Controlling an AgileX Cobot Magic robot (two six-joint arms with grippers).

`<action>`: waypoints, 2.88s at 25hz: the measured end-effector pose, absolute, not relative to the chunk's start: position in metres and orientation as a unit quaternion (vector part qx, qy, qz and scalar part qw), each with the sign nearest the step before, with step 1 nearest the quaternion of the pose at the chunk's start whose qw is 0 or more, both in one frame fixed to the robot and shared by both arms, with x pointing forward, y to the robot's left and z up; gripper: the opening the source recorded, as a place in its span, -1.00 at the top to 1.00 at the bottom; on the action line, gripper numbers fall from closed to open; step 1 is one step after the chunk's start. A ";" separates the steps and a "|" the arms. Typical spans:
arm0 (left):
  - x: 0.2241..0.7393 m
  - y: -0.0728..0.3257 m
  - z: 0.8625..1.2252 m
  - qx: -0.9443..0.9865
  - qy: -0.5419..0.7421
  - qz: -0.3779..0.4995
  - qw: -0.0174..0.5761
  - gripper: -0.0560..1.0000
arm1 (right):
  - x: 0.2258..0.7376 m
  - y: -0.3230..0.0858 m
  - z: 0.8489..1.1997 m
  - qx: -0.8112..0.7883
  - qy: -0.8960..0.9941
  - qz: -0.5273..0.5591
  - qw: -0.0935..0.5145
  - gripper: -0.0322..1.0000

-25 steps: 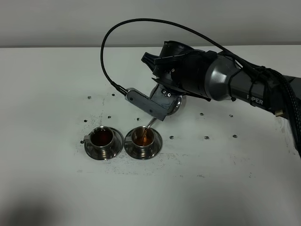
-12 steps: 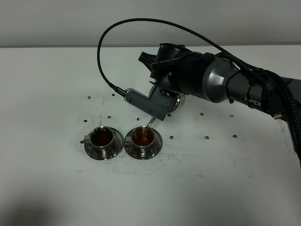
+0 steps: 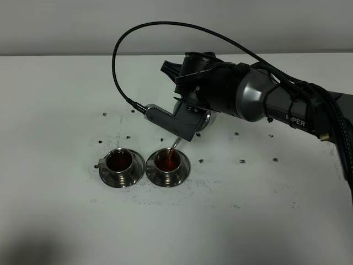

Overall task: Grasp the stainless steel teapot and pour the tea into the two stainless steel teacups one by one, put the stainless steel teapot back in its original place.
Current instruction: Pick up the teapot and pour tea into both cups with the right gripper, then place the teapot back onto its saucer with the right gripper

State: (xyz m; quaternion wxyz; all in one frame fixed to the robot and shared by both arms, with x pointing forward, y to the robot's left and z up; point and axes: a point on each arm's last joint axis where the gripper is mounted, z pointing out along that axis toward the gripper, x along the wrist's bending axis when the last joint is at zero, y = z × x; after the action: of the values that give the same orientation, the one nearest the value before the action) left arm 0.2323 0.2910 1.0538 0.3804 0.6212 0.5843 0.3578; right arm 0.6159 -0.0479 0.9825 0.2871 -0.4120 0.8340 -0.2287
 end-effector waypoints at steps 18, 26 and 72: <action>0.232 0.291 1.054 0.621 0.584 0.358 0.380 -0.11 | 0.616 -0.047 0.983 -0.413 0.831 -0.232 0.292 0.61; 0.232 0.291 1.054 0.621 0.584 0.358 0.380 -0.11 | 0.615 -0.045 0.984 -0.416 0.828 -0.233 0.294 0.61; 0.232 0.291 1.054 0.621 0.584 0.358 0.380 -0.11 | 0.550 -0.087 1.034 -0.136 0.963 0.065 0.224 0.61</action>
State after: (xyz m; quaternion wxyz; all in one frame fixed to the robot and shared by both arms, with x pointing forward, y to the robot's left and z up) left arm 0.2323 0.2910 1.0538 0.3804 0.6212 0.5843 0.3578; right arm 0.5501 -0.0866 1.0342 0.2239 -0.1361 0.9629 0.0647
